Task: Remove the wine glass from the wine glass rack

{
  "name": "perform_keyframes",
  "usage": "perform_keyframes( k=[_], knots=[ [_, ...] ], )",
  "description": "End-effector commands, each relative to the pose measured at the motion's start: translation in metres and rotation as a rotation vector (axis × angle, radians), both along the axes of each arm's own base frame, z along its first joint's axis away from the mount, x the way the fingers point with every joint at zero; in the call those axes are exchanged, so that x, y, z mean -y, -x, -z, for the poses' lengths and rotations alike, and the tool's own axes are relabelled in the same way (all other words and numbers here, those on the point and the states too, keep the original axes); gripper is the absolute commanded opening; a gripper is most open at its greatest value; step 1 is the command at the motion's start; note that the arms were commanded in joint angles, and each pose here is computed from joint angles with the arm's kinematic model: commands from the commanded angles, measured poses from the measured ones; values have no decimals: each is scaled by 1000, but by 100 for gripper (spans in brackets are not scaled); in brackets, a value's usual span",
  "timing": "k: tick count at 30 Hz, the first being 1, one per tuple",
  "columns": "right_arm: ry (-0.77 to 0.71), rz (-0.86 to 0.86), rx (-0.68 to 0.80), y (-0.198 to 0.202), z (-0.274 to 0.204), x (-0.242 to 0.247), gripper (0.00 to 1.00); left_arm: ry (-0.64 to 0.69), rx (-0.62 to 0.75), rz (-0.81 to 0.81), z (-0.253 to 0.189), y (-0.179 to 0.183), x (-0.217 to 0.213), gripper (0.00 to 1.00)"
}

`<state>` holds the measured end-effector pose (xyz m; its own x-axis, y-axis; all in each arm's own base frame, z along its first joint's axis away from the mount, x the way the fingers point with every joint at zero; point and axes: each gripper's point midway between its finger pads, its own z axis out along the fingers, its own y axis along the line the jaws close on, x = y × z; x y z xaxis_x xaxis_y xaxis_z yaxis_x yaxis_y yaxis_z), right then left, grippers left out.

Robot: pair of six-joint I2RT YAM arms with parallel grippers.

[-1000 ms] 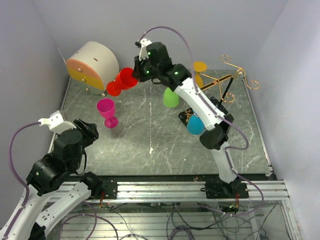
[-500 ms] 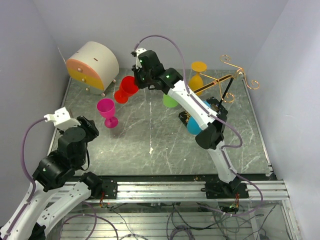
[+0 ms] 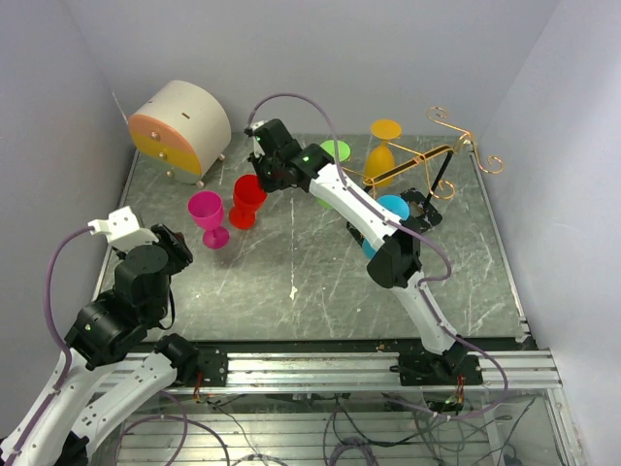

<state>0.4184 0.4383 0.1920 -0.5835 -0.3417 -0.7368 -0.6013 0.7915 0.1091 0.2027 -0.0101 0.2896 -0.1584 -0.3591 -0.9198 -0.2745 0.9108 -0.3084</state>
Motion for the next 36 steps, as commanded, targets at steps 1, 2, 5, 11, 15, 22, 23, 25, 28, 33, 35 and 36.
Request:
perform_keyframes(
  k=[1,2,5,11,15,22,23,25,28,33,35,36],
  knots=[
    [18,-25,-2,6,10,-10,0,8,32,-16,-8,-2,-2,59],
    [18,-29,-3,7,12,-12,0,9,33,-17,-8,-2,-2,59],
    [23,-36,-7,8,18,-15,0,7,29,-13,-7,-3,-1,58],
    [44,-40,-1,8,29,-20,1,6,26,-12,-7,-3,-1,58],
    [24,-33,16,6,22,-21,10,2,21,-15,-6,-4,-1,58],
    [-32,-15,94,1,-20,-19,33,8,26,-15,-6,-2,-2,58],
    [-43,-14,108,2,-29,-18,35,9,27,-15,-7,-2,-2,58],
    [-62,1,143,2,-51,-13,42,10,28,-17,-7,-1,-3,58],
    [-127,49,229,2,-104,5,51,10,26,-15,-6,-1,-3,58],
    [-400,115,228,-27,-182,66,55,13,25,-14,-6,0,-2,58],
    [-509,154,197,-45,-201,104,59,15,26,-13,-6,0,-2,58],
    [-551,184,186,-53,-211,125,59,13,25,-16,-6,0,-3,58]
  ],
)
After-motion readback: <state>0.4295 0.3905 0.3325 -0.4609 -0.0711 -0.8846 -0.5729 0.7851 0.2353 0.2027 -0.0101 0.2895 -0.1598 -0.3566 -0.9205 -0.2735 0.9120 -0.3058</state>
